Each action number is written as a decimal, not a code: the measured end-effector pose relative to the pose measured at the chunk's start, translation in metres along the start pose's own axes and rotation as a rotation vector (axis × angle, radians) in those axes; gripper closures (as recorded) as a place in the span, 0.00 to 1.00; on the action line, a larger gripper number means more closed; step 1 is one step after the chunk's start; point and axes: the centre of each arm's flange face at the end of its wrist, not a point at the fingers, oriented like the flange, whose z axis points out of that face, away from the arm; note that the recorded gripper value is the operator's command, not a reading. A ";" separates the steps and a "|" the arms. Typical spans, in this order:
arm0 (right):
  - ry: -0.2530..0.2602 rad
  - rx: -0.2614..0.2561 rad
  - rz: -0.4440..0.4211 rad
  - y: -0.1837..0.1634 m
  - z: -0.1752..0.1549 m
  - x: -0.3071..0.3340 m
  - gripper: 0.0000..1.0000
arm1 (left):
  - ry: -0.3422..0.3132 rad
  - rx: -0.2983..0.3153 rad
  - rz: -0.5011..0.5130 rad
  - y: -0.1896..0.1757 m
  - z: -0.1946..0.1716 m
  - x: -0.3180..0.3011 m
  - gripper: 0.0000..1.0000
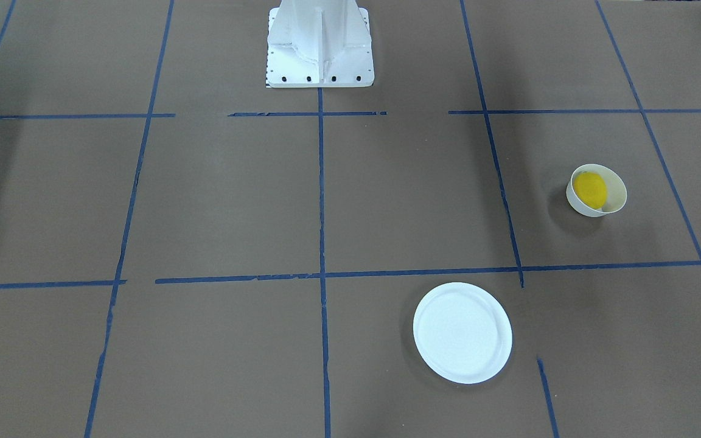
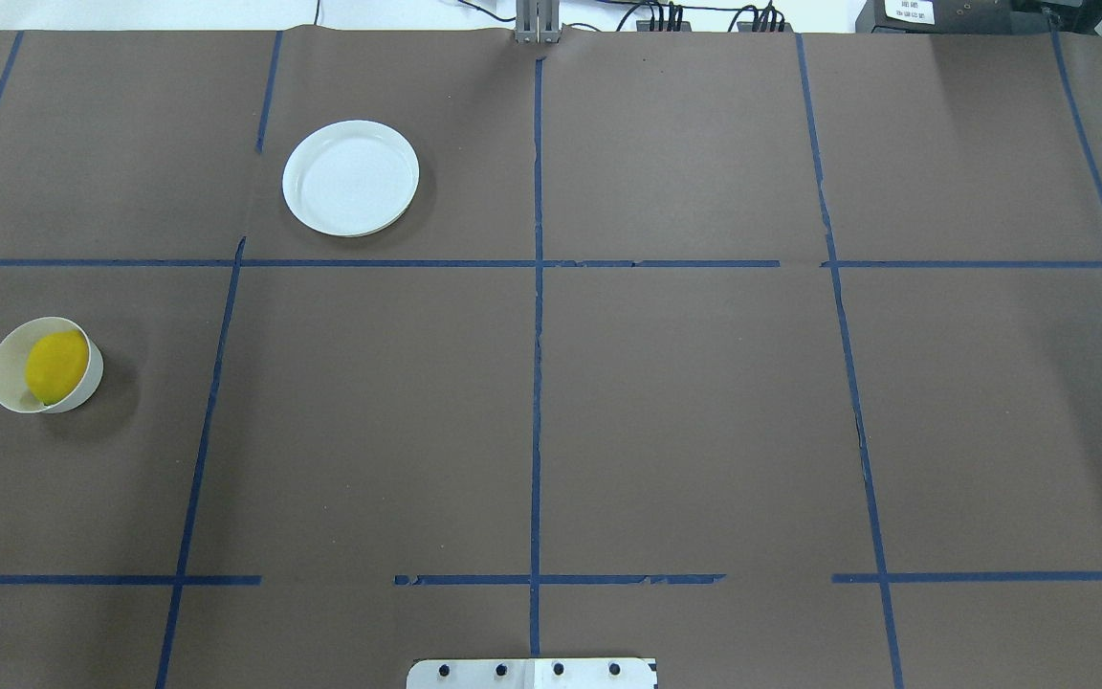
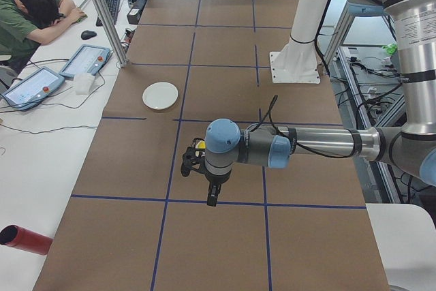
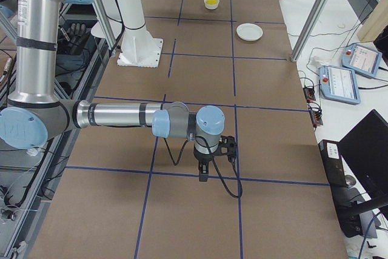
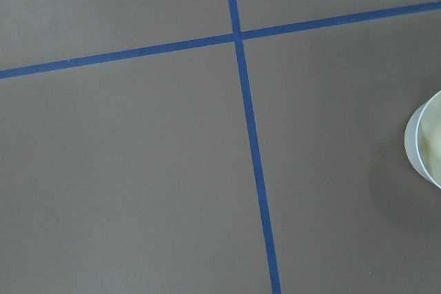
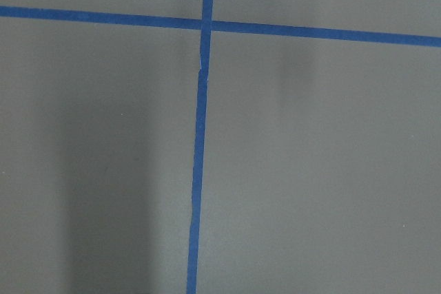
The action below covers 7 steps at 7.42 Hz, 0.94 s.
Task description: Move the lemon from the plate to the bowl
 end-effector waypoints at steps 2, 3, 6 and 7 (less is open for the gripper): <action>0.000 0.000 0.000 0.000 0.000 0.000 0.00 | -0.001 -0.002 0.000 -0.001 0.002 -0.002 0.00; 0.000 -0.001 0.000 0.000 0.000 0.000 0.00 | -0.001 0.000 0.003 -0.002 0.001 -0.001 0.00; 0.000 0.000 0.000 0.000 0.000 0.000 0.00 | 0.001 0.010 0.012 -0.005 -0.003 0.003 0.00; 0.000 0.000 0.000 0.000 0.000 0.000 0.00 | 0.002 0.010 0.012 -0.005 -0.003 0.003 0.00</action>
